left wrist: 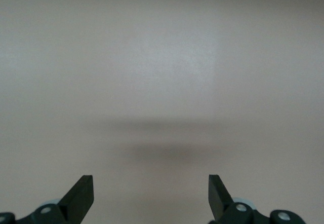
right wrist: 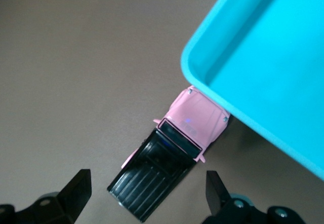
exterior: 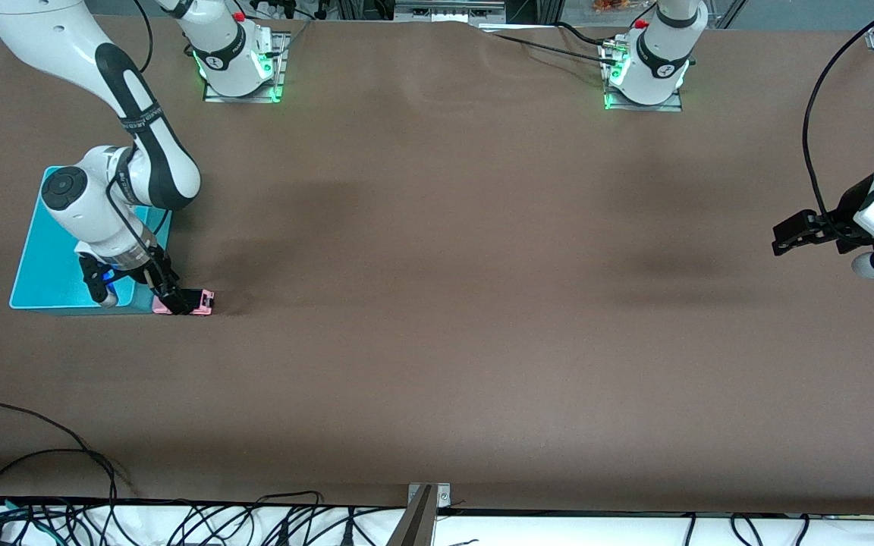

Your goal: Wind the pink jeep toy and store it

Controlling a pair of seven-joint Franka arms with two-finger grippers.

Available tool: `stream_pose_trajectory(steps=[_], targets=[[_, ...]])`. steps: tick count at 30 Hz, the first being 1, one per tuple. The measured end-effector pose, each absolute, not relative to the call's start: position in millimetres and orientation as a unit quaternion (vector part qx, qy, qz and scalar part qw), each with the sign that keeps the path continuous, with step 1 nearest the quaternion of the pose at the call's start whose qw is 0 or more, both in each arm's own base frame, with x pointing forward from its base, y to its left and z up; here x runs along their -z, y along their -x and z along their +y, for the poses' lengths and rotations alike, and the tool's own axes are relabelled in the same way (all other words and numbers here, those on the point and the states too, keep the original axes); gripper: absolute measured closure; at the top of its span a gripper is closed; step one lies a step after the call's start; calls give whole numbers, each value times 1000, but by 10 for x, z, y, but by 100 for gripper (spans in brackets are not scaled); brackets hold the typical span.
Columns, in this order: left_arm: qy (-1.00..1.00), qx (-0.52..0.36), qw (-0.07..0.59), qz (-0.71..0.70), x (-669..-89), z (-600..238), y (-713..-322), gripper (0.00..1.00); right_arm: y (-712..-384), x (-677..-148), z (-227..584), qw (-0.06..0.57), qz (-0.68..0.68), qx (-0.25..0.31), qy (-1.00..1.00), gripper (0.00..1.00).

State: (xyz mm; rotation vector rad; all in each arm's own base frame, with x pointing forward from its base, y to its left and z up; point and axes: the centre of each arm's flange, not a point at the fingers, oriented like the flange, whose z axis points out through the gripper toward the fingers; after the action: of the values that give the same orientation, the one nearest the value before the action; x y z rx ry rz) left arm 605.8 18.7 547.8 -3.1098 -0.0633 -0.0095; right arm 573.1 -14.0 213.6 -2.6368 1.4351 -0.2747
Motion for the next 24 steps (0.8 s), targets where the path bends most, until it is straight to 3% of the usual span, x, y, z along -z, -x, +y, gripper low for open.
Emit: stream_pose_trajectory(steps=[24], targets=[[1000,3,16,-20,-5478,187,-6058,0,-5764,-1874,-149,70,528,94,841,1]])
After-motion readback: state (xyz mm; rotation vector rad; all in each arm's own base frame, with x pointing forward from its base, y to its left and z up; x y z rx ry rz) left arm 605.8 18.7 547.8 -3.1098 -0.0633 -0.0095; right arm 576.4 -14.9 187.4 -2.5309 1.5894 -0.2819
